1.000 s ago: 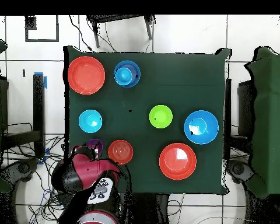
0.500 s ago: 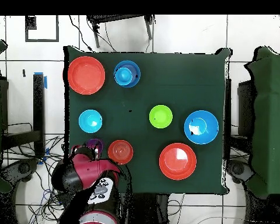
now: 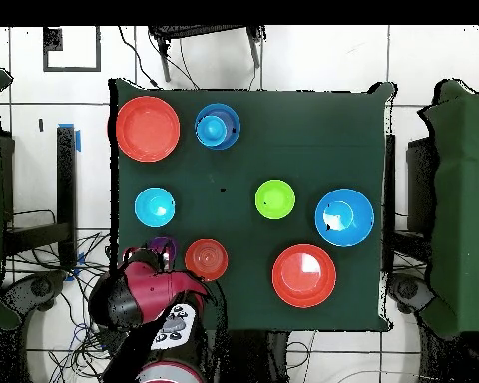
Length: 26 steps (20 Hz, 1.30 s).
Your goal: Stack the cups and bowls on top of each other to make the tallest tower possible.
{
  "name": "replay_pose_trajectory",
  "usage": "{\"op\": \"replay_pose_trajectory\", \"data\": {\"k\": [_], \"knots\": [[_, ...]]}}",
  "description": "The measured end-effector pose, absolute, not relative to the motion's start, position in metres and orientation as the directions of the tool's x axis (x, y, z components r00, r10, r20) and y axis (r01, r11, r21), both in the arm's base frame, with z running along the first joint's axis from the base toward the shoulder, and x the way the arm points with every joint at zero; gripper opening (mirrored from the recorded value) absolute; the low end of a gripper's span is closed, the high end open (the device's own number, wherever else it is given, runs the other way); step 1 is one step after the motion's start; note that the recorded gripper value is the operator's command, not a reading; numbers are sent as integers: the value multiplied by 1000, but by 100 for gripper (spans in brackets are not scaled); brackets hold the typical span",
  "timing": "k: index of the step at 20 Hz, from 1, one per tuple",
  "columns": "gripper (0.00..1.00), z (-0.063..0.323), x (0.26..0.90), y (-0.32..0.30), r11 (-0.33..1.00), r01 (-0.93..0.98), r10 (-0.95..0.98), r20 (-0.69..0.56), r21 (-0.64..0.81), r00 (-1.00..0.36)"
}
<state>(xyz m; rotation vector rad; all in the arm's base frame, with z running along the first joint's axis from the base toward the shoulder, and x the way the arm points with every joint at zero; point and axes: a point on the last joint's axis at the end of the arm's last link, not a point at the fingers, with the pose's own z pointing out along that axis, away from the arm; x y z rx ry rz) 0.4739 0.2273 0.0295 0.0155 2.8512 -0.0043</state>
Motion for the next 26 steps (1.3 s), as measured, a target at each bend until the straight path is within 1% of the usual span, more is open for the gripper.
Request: {"op": "replay_pose_trajectory", "data": {"k": [26], "knots": [[100, 27, 472, 226, 1000, 0, -1, -292, -3, -956]]}}
